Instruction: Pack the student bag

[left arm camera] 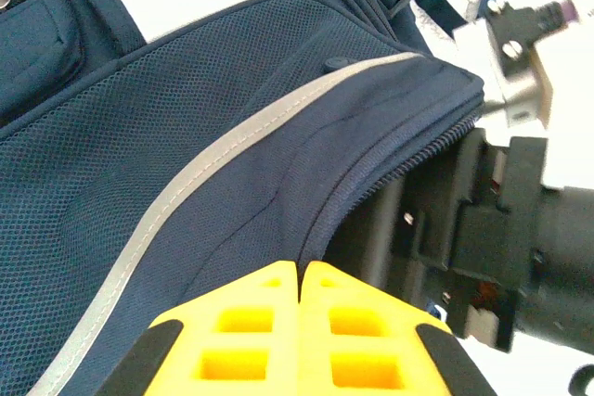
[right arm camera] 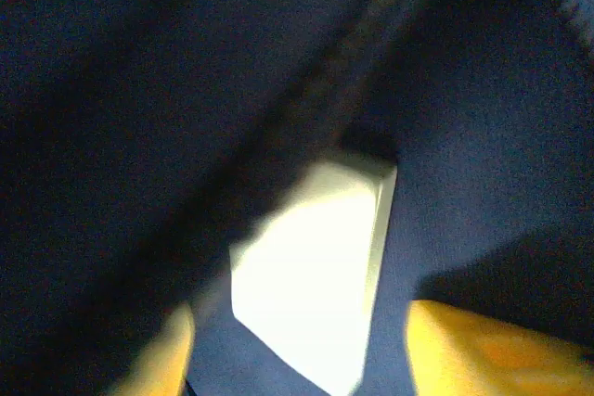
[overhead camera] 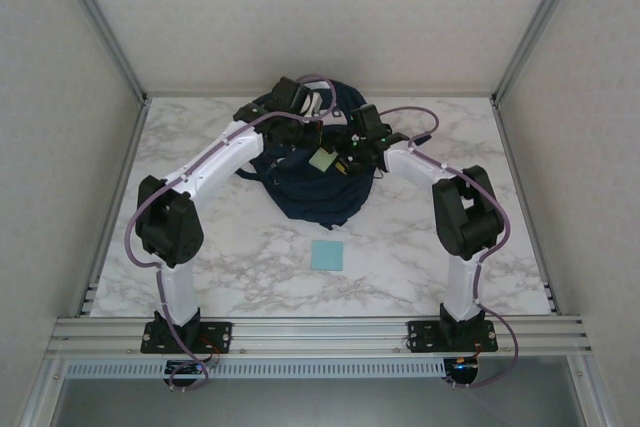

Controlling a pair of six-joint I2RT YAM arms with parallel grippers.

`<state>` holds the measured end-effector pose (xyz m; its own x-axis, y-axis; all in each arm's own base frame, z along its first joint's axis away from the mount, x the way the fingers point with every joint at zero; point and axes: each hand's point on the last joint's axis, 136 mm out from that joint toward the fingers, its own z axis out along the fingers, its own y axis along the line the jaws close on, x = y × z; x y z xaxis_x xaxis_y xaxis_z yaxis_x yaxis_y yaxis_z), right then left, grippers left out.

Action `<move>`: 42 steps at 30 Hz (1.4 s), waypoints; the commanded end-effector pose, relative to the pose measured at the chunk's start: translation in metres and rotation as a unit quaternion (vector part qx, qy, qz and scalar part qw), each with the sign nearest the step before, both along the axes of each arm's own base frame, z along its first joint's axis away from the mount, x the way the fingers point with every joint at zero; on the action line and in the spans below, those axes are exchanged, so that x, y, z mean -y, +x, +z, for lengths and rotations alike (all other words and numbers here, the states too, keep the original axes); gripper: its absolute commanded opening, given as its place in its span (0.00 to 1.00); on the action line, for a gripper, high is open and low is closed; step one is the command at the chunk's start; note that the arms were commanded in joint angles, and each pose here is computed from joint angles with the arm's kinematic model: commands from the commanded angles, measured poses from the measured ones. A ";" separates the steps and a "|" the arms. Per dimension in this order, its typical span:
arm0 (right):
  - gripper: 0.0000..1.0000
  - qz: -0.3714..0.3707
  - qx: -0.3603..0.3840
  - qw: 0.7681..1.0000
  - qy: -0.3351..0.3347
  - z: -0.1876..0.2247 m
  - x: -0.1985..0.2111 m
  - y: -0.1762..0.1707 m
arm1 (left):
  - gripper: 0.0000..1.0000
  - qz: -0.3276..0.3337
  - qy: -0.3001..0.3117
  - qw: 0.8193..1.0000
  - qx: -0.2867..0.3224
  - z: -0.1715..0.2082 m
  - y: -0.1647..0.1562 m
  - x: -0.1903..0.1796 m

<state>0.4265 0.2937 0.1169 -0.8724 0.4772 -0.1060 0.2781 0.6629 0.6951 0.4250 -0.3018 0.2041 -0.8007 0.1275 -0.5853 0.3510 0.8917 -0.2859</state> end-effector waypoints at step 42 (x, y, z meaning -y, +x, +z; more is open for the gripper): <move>0.98 0.523 0.105 0.816 -0.224 -0.080 -0.025 -0.220 | 1.00 0.205 -0.090 0.975 -0.018 0.024 -0.031 -0.133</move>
<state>0.2133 0.3184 0.0354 -0.7557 -0.6076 -0.2445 -0.6547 0.6921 0.3039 0.3971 -0.1711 0.2215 -0.7961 -0.2796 -0.5366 -0.0290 0.9034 -0.4277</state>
